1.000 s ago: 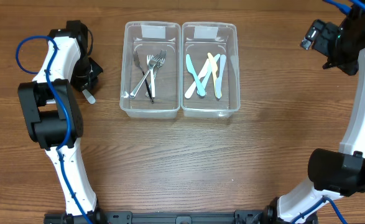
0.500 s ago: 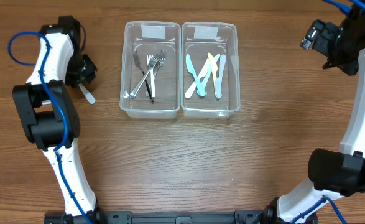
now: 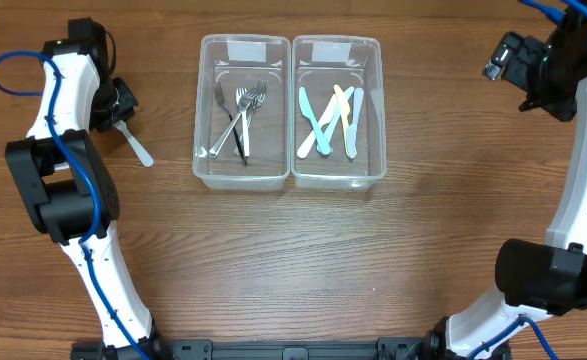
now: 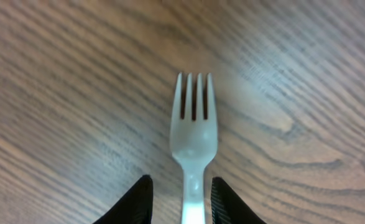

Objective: Pack container
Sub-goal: 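Move the left gripper down onto the white plastic fork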

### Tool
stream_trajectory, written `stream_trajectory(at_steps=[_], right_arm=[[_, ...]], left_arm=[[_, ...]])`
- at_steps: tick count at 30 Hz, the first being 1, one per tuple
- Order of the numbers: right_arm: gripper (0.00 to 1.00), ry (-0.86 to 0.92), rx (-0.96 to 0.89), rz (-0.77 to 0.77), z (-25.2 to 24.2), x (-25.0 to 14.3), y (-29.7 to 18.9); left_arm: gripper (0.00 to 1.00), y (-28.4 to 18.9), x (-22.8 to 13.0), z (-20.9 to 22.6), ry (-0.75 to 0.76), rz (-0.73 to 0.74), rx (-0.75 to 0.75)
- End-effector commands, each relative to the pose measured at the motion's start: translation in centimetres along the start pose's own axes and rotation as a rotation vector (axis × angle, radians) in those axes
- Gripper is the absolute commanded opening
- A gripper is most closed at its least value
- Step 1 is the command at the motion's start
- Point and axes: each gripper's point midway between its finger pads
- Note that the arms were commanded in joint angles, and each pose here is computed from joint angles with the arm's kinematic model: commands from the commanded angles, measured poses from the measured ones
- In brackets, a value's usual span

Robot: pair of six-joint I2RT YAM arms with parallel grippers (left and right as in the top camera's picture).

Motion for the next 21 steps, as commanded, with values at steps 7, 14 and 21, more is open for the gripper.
stream_trajectory(at_steps=[7,14,21], right_arm=[[1.0,0.006,-0.016,0.007,-0.4,-0.2,0.0],[1.0,0.006,-0.016,0.008,-0.4,-0.2,0.0],[1.0,0.006,-0.019,0.012,-0.5,-0.3,0.0]], left_arm=[[0.52,0.5,0.9,0.0,0.036,-0.018,-0.014],[0.6,1.5,0.3,-0.1,0.036,-0.005,-0.016],[0.56,2.2,0.1,-0.1,0.036,-0.007,-0.016]])
Point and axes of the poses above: each gripper's point midway between its finger pads, its own y axis out along the fingers, its own z axis along the line the jaws close on, x = y × z, and after that the axes turned 14 degrees about y, right-handed
